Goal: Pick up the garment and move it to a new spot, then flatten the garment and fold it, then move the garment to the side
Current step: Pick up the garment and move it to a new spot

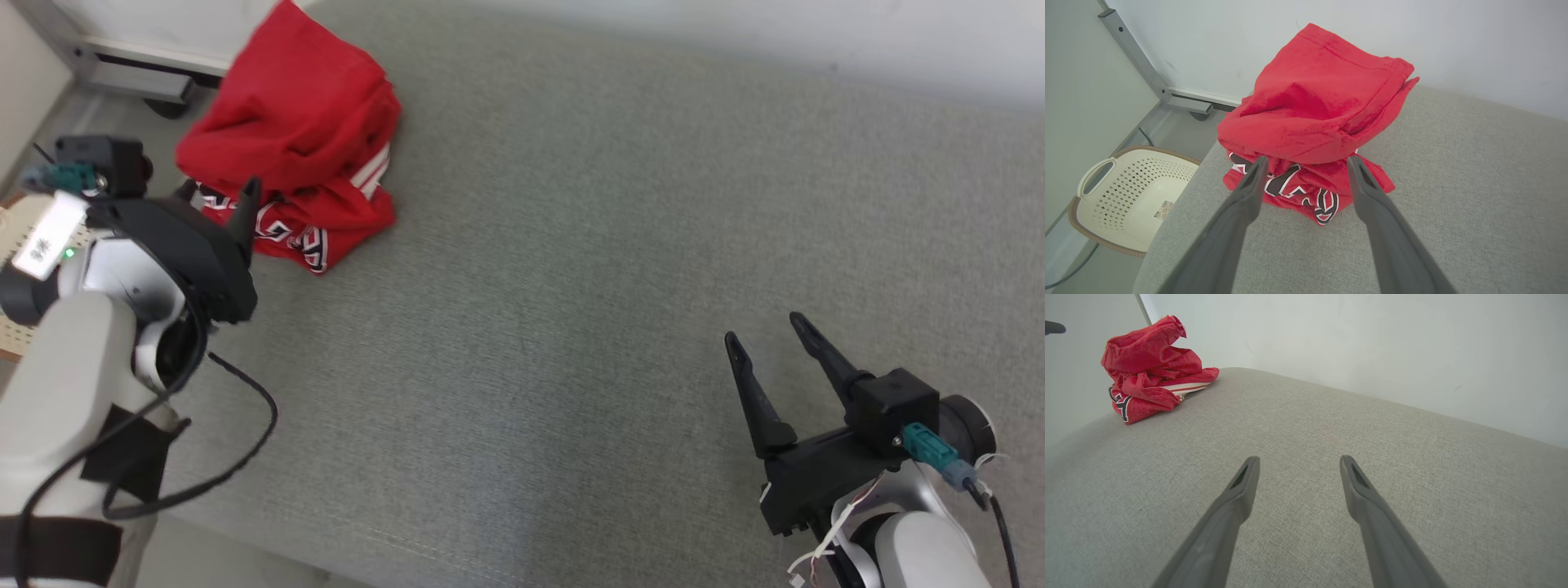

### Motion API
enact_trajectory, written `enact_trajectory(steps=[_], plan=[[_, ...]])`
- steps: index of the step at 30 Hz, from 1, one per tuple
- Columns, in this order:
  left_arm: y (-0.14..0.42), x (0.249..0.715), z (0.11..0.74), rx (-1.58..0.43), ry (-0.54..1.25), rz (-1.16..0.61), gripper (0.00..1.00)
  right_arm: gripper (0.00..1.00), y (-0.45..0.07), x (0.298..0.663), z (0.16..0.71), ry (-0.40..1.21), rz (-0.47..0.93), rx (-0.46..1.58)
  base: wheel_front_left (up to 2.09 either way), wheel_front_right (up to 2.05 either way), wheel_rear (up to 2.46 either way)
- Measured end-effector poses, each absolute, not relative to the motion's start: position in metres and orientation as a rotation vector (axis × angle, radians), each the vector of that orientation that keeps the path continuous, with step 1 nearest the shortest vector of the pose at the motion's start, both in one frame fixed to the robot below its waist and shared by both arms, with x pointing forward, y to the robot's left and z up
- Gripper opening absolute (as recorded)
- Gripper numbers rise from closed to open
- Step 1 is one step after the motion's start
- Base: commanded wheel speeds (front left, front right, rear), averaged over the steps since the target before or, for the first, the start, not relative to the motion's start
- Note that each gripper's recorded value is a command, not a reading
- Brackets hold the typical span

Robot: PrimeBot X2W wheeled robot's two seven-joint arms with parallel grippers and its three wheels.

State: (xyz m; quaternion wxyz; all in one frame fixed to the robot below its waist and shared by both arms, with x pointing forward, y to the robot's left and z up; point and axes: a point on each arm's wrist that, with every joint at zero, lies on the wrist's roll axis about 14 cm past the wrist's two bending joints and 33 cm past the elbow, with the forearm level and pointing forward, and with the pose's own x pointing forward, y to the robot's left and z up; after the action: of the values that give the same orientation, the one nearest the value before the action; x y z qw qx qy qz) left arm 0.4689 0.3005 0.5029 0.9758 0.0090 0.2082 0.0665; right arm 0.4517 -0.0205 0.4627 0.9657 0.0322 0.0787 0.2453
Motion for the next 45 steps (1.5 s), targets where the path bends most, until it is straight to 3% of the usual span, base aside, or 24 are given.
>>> enact_trajectory(steps=[10, 21, 22, 23, 24, 25, 35, 45], plan=[[0.29, 0.512, 0.478, 0.057, 0.531, 0.09, 1.0, 1.0, -0.045, 0.453, 0.435, 0.243, 0.439, 0.049, 0.0, 0.0, 0.0], [0.291, 0.526, 0.446, 0.084, 0.621, 0.101, 1.0, 1.0, -0.058, 0.443, 0.42, 0.3, 0.411, 0.044, 0.0, 0.0, 0.0], [0.291, 0.527, 0.443, 0.073, 0.626, 0.106, 0.95, 1.0, -0.06, 0.442, 0.419, 0.303, 0.406, 0.043, 0.0, 0.0, 0.0], [0.289, 0.528, 0.442, 0.073, 0.623, 0.108, 0.44, 1.0, -0.063, 0.442, 0.418, 0.305, 0.399, 0.042, 0.0, 0.0, 0.0], [0.288, 0.53, 0.44, 0.075, 0.621, 0.106, 0.44, 1.0, -0.065, 0.442, 0.417, 0.308, 0.394, 0.042, 0.0, 0.0, 0.0], [0.286, 0.531, 0.439, 0.076, 0.618, 0.105, 0.0, 1.0, -0.066, 0.441, 0.417, 0.311, 0.39, 0.041, 0.0, 0.0, 0.0], [0.276, 0.534, 0.459, 0.061, 0.554, 0.086, 0.0, 1.0, -0.057, 0.433, 0.423, 0.304, 0.417, 0.061, 0.0, 0.0, 0.0], [0.249, 0.548, 0.551, 0.058, 0.303, 0.016, 0.0, 1.0, -0.053, 0.422, 0.447, 0.243, 0.428, 0.11, 0.0, 0.0, 0.0]])
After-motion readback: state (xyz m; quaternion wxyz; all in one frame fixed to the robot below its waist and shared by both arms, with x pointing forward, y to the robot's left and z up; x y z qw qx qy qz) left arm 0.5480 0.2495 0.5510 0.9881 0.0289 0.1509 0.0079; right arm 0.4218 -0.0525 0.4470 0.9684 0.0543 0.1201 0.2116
